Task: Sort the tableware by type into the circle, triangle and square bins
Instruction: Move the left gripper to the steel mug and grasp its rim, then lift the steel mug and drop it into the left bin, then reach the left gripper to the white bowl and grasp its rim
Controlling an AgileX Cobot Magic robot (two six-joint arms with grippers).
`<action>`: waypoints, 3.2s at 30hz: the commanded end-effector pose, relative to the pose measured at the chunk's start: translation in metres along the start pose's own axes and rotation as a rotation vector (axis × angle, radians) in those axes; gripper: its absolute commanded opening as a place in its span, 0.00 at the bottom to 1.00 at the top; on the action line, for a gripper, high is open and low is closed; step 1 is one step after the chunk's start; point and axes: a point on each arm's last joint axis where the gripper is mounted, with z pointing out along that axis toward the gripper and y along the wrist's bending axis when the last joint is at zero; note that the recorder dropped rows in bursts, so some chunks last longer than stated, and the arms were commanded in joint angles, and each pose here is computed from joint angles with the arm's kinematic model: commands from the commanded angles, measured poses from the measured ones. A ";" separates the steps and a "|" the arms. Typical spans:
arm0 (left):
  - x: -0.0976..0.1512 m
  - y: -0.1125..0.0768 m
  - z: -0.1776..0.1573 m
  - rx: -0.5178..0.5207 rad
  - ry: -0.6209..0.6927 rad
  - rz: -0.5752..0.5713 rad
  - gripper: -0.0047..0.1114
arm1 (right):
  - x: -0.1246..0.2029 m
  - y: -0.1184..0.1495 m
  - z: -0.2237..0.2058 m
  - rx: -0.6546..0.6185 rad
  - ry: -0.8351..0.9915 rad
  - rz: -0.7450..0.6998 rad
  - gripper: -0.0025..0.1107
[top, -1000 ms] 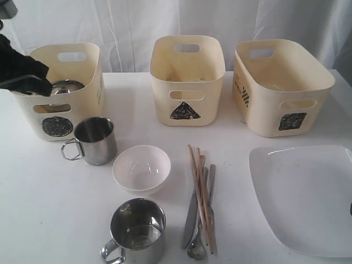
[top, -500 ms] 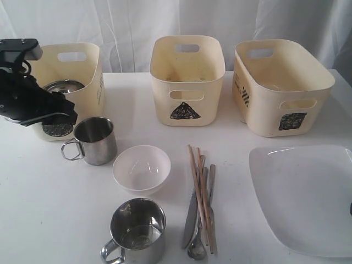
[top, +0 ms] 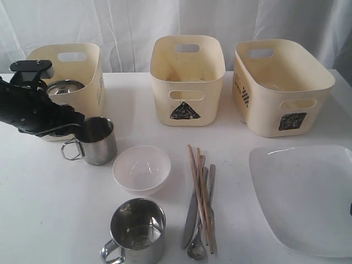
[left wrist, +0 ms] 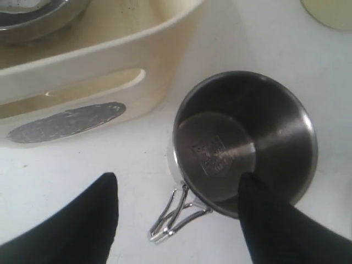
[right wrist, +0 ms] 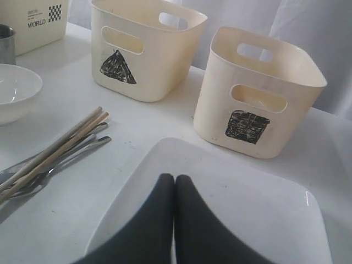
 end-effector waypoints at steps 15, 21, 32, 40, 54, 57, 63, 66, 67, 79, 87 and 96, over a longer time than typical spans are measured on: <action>0.006 -0.008 0.051 -0.020 0.011 -0.004 0.16 | 0.001 0.000 0.000 0.006 -0.005 0.009 0.02; -0.012 -0.011 0.014 0.023 0.005 0.105 0.04 | 0.001 0.000 0.000 0.006 -0.005 0.009 0.02; -0.058 -0.029 -0.133 -0.032 -0.264 0.444 0.04 | 0.001 0.000 0.000 0.006 -0.005 0.009 0.02; -0.116 0.033 -0.123 -0.248 -0.415 0.307 0.04 | 0.001 0.000 0.000 0.006 -0.005 0.009 0.02; -0.135 0.098 0.041 -0.201 -0.235 0.156 0.12 | 0.001 0.000 0.000 0.006 -0.005 0.009 0.02; -0.134 0.099 0.049 -0.187 -0.207 0.153 0.25 | 0.001 0.000 0.000 0.006 -0.005 0.009 0.02; -0.132 0.090 0.035 -0.121 -0.144 0.117 0.44 | 0.001 0.000 0.000 0.006 -0.005 0.009 0.02; -0.134 0.080 0.011 -0.086 -0.110 0.129 0.43 | 0.001 0.000 0.000 0.006 -0.005 0.009 0.02; -0.135 0.077 0.003 -0.076 -0.105 0.135 0.43 | 0.001 0.000 0.000 0.006 -0.005 0.009 0.02; -0.103 0.010 -0.082 0.316 -0.137 0.179 0.43 | 0.001 0.000 0.000 0.006 -0.005 0.009 0.02; -0.061 -0.051 -0.075 0.460 -0.026 0.390 0.43 | 0.001 0.000 0.000 0.006 -0.005 0.009 0.02; -0.034 -0.088 -0.031 0.434 0.028 0.546 0.62 | 0.001 0.000 0.000 0.006 -0.005 0.009 0.02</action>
